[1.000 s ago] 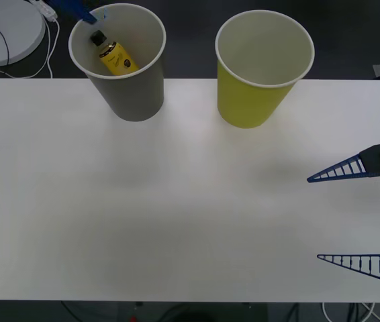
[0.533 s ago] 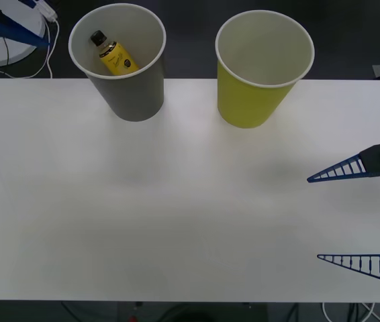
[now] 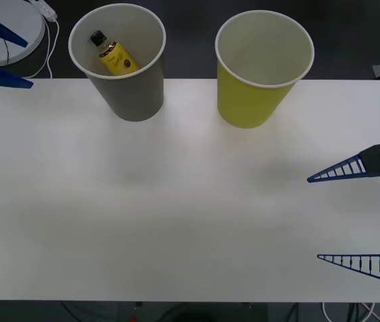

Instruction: Put the can into the green bin and the plastic bottle into the gray bin

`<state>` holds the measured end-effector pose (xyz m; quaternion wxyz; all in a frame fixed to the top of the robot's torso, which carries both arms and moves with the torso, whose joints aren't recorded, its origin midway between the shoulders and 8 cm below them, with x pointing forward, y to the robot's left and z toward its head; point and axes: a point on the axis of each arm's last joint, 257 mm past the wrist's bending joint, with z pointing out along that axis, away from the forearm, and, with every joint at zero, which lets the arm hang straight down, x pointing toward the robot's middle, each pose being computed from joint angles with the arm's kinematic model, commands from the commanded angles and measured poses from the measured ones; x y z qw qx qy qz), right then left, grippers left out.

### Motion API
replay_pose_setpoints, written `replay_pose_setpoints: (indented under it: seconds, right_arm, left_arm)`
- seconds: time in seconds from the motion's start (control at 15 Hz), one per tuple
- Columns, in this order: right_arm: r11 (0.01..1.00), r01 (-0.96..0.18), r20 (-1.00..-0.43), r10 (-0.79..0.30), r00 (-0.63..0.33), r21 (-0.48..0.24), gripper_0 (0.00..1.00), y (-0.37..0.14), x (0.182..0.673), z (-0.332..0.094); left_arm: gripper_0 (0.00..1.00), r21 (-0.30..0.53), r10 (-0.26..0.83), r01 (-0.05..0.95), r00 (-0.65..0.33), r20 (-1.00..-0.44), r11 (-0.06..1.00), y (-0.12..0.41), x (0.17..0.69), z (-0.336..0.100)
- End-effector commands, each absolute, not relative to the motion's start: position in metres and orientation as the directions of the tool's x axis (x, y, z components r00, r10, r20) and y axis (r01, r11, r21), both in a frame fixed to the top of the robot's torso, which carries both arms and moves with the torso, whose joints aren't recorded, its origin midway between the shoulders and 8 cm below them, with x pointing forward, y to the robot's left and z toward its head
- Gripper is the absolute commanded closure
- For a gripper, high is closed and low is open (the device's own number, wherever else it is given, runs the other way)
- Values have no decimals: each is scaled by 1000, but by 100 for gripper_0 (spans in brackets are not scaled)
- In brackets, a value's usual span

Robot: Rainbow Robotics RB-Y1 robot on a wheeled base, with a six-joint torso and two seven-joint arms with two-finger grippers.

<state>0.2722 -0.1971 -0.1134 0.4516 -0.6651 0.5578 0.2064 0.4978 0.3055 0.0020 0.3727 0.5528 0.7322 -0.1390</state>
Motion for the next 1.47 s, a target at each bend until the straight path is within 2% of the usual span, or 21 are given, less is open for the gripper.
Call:
replay_pose_setpoints:
  seconds: [0.07, 0.2, 0.53, 0.8, 1.27, 1.47]
  right_arm:
    - [30, -928, -778, -556, 293, -370, 0, -197, 272, -113]
    - [30, -928, -778, -556, 293, -370, 0, -197, 272, -113]
    - [30, -928, -778, -556, 293, -370, 0, -197, 272, -113]
    - [30, -928, -778, -556, 293, -370, 0, -197, 272, -113]
    - [30, -928, -778, -556, 293, -370, 0, -197, 272, -113]
    - [30, -928, -778, -556, 293, -370, 0, -197, 272, -113]
  left_arm:
    - [0, 177, 664, 930, -88, -743, 322, 296, 485, -11]
    - [0, 166, 633, 946, -52, -773, 280, 287, 475, -20]
    - [0, 158, 593, 961, -8, -805, 227, 265, 455, -34]
    - [0, 146, 543, 967, 8, -840, 211, 241, 443, -41]
    - [0, 208, 480, 960, 95, -872, 187, 207, 423, -50]
    - [0, 209, 462, 952, 86, -883, 222, 193, 407, -51]
